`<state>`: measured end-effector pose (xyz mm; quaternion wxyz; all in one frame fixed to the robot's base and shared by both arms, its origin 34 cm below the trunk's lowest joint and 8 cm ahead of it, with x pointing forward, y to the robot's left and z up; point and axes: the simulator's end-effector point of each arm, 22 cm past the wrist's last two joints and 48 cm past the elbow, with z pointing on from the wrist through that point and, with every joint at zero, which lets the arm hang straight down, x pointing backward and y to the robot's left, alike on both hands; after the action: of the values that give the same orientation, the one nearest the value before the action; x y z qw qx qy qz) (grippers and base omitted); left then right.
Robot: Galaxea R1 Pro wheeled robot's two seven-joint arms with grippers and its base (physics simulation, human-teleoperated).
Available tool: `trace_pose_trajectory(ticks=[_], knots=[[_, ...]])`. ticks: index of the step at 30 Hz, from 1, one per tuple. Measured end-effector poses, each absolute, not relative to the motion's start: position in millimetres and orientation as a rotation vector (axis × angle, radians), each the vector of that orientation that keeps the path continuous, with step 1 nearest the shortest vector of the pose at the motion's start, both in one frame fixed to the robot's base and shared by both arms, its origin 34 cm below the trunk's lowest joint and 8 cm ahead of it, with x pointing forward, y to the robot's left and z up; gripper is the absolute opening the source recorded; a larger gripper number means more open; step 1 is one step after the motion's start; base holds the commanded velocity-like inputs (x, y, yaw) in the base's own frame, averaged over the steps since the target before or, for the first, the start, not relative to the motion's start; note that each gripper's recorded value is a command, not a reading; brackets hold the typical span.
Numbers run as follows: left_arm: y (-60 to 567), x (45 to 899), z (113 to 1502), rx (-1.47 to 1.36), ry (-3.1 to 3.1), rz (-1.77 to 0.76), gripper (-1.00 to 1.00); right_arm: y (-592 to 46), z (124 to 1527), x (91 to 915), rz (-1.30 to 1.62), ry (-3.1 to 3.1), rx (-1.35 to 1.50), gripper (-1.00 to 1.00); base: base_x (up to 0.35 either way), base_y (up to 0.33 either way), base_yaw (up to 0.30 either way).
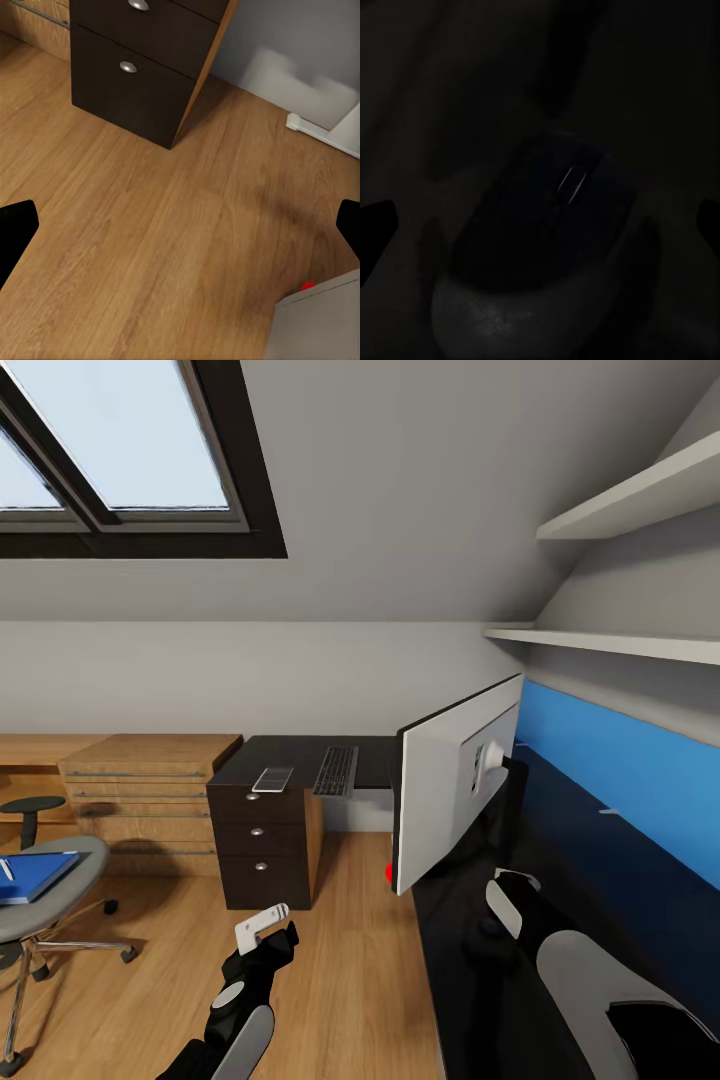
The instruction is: In the bedroom, organize the workspace by keeping the computer under the desk, ensuring the monitor is on the desk, placing the keyboard on the desk next to the monitor, placing the mouse on the desk next to the keyboard, moving the folder from the swivel chair onto the desk next to the mouse, stacking the notebook on top of the folder with the pen on top of the notebook, and positioning the swivel chair next to the desk.
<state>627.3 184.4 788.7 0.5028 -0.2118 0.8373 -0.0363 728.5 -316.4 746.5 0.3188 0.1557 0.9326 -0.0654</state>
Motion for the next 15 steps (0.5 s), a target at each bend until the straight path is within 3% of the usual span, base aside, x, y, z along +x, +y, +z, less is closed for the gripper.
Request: trace_pose_trajectory(ticks=[15], knots=[[184.1,627.2,788.7,-0.511,2.023,-0.088,1.0,-316.7,746.7,728.5,-0.178,2.452,0.405,1.0,0.0,0.0,0.0]])
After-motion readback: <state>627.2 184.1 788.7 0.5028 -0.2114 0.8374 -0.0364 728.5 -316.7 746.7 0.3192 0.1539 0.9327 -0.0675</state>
